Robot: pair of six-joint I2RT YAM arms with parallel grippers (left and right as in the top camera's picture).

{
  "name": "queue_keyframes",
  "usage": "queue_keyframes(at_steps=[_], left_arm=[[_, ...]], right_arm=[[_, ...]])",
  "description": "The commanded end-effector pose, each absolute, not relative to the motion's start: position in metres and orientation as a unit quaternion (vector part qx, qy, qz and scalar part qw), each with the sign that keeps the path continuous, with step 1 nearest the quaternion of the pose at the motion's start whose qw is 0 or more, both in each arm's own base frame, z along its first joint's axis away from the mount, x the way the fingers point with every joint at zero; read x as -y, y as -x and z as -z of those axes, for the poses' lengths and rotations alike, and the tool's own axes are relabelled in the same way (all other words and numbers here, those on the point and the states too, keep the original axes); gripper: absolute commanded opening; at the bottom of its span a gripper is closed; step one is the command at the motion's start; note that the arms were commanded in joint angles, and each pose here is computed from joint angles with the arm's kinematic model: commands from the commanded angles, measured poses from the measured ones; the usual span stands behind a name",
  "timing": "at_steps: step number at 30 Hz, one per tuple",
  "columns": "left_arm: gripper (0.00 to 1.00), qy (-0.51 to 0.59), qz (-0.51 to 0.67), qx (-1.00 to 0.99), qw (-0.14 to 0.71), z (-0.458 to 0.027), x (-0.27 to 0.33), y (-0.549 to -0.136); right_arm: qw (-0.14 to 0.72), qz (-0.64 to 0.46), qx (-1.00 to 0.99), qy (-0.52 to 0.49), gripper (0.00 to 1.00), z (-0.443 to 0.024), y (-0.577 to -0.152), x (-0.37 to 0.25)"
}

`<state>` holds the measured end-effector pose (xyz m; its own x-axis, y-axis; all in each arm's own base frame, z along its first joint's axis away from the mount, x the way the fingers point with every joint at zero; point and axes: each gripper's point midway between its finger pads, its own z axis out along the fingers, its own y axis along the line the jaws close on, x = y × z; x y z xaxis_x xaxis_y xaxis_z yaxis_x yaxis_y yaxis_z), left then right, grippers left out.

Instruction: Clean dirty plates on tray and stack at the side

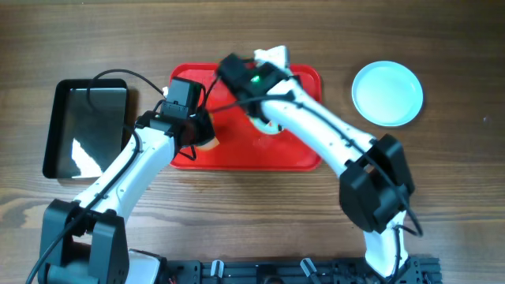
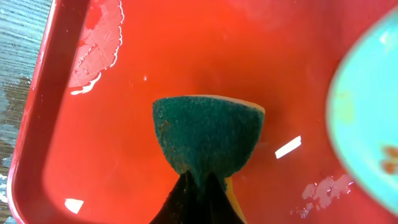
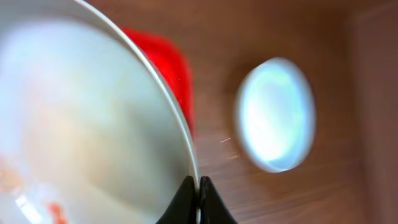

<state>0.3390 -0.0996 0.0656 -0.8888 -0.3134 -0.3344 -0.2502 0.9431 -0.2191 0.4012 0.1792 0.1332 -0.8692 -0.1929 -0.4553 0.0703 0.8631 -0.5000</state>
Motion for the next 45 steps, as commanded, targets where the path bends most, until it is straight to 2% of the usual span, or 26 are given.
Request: queue_keyframes(at_steps=[1, 10, 13, 17, 26, 39, 45], left_arm=[[0.04, 0.141, 0.077, -0.969, 0.187, -0.063, 0.096, -0.339], [0.04, 0.141, 0.079, -0.969, 0.186, -0.063, 0.097, -0.339], [0.04, 0.135, 0.106, -0.968, 0.184, -0.065, 0.107, -0.341], [0.04, 0.13, 0.158, -0.962, 0.183, -0.071, 0.125, -0.345], [0.04, 0.09, 0.182, -0.957, 0.205, -0.059, 0.17, -0.358], [0.04, 0.123, 0.07, -0.964, 0.224, -0.033, 0.129, -0.367], [0.04, 0.121, 0.063, -0.966, 0.219, -0.021, 0.129, -0.369]], right_arm=[[0.154, 0.078, -0.985, -0.017, 0.04, -0.1, -0.394, -0.199], [0.081, -0.041, -0.992, -0.088, 0.04, -0.011, -0.367, -0.216], [0.064, -0.066, -0.985, -0.144, 0.04, 0.015, -0.353, -0.217], [0.068, -0.109, -0.977, -0.171, 0.04, 0.036, -0.345, -0.231], [0.089, -0.124, -0.972, -0.176, 0.04, 0.043, -0.336, -0.254], [0.088, -0.117, -0.973, -0.176, 0.04, 0.043, -0.335, -0.251], [0.088, -0.118, -0.973, -0.177, 0.04, 0.043, -0.335, -0.251]])
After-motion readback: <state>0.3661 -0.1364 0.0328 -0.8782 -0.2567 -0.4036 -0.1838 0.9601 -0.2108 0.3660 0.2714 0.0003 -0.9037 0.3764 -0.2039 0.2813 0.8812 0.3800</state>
